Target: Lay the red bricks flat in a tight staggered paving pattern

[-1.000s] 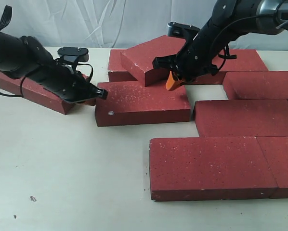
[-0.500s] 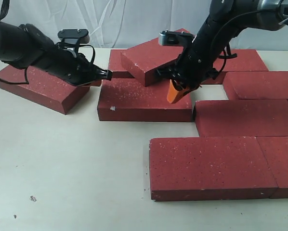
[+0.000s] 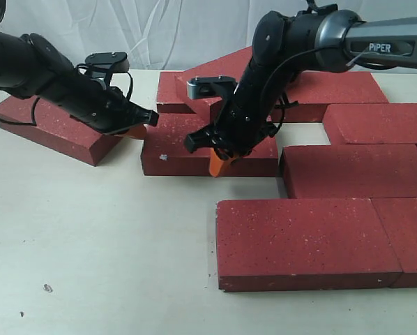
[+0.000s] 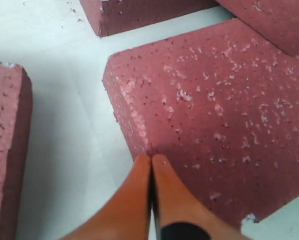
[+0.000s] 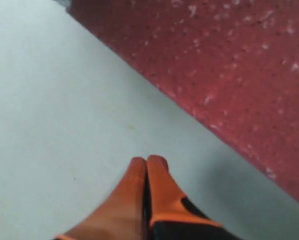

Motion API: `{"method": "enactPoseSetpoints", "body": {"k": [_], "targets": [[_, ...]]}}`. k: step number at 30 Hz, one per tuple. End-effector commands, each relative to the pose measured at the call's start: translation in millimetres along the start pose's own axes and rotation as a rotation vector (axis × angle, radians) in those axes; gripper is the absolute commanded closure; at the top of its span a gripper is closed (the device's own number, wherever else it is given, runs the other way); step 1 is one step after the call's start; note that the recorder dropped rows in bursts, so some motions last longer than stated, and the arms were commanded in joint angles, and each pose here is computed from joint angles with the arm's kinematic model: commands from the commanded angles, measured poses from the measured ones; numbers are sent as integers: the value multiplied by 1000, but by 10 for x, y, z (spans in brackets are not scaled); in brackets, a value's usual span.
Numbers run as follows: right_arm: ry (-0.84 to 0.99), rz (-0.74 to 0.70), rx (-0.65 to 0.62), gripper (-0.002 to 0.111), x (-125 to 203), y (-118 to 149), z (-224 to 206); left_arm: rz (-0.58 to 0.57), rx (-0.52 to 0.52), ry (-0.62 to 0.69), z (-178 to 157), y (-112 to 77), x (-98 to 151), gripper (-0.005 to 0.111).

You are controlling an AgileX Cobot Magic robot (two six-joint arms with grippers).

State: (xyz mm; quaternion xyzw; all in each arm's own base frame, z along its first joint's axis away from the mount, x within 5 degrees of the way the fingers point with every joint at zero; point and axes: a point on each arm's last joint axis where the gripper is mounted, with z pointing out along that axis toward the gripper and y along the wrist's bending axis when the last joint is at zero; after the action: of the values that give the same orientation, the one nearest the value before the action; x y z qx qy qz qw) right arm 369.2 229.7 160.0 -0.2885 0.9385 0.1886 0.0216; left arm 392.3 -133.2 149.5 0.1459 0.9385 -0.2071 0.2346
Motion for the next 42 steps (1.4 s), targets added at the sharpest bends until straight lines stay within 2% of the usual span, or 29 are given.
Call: {"method": "enactPoseSetpoints", "body": {"k": [1,13,30,42], "targets": [[-38,37,31,109,-38,-68,77,-39,16,25,108,15,48,107],[-185,86,79,109,-168,-120,66,-114,4,-4,224,72,61,107],[-262,109,121,109,-233,-162,47,-123,-76,-91,232,154,-8,107],[-265,167,15,109,-214,-3,-129,-152,-30,-62,236,113,16,107]]}}
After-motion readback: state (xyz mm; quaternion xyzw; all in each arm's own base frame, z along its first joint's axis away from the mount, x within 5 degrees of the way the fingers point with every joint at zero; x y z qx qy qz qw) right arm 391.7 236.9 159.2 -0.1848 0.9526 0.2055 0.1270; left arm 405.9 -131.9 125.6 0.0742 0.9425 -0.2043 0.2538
